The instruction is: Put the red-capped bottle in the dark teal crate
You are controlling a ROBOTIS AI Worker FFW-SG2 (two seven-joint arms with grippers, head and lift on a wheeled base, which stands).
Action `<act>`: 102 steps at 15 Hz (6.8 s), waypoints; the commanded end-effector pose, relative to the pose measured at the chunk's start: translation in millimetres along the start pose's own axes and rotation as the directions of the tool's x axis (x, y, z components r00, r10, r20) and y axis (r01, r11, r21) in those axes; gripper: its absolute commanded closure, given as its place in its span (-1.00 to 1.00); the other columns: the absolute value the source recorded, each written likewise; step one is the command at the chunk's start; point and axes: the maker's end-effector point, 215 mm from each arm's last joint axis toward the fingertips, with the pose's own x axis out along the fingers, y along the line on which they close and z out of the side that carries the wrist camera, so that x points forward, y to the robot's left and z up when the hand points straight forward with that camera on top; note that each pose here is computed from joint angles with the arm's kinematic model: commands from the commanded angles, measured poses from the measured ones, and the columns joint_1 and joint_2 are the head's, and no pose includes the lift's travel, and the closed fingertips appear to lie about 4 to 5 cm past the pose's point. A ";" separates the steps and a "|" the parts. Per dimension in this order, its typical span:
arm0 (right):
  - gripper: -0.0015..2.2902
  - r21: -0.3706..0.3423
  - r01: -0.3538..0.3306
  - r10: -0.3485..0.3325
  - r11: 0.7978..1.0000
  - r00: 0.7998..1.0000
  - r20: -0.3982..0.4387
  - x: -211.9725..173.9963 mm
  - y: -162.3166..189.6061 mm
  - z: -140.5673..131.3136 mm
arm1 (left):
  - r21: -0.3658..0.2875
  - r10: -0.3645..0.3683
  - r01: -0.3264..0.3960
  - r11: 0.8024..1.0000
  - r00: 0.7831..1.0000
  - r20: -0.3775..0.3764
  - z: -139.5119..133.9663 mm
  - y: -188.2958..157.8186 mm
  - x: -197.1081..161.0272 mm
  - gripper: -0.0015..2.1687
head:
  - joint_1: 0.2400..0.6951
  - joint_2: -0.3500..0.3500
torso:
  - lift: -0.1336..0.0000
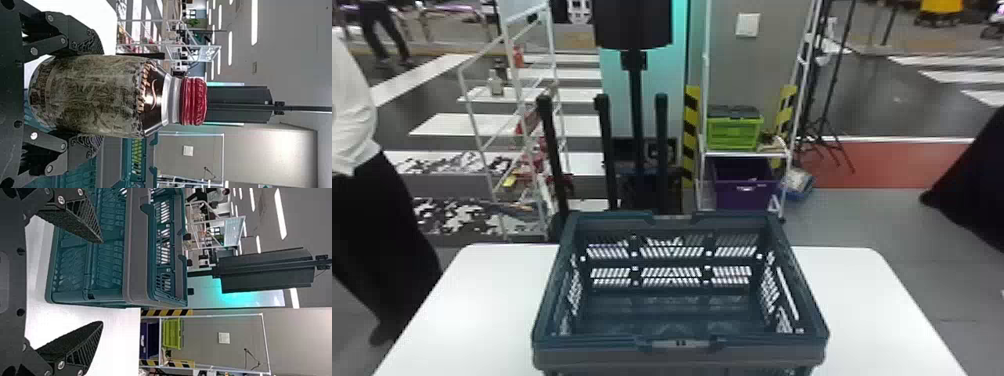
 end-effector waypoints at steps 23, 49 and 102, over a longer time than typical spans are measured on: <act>-0.87 0.002 0.049 -0.049 0.999 0.999 0.002 -7.1 -12.9 3.2 | 0.047 -0.508 0.660 0.750 0.619 -0.600 100.2 -139.1 265.9 0.65 | 0.14 0.00 | 1.00; -0.87 0.016 0.068 -0.069 0.998 0.994 0.080 -22.9 -16.1 14.5 | 0.223 -0.195 0.910 0.349 0.303 -0.933 -133.8 -182.8 276.5 -0.98 | 0.14 0.00 | 1.00; -0.87 0.008 0.027 -0.028 1.000 0.996 0.080 -9.3 -13.5 18.4 | 0.059 0.008 -0.009 0.998 1.000 0.022 -37.5 17.7 -15.9 -0.93 | 0.14 0.00 | 1.00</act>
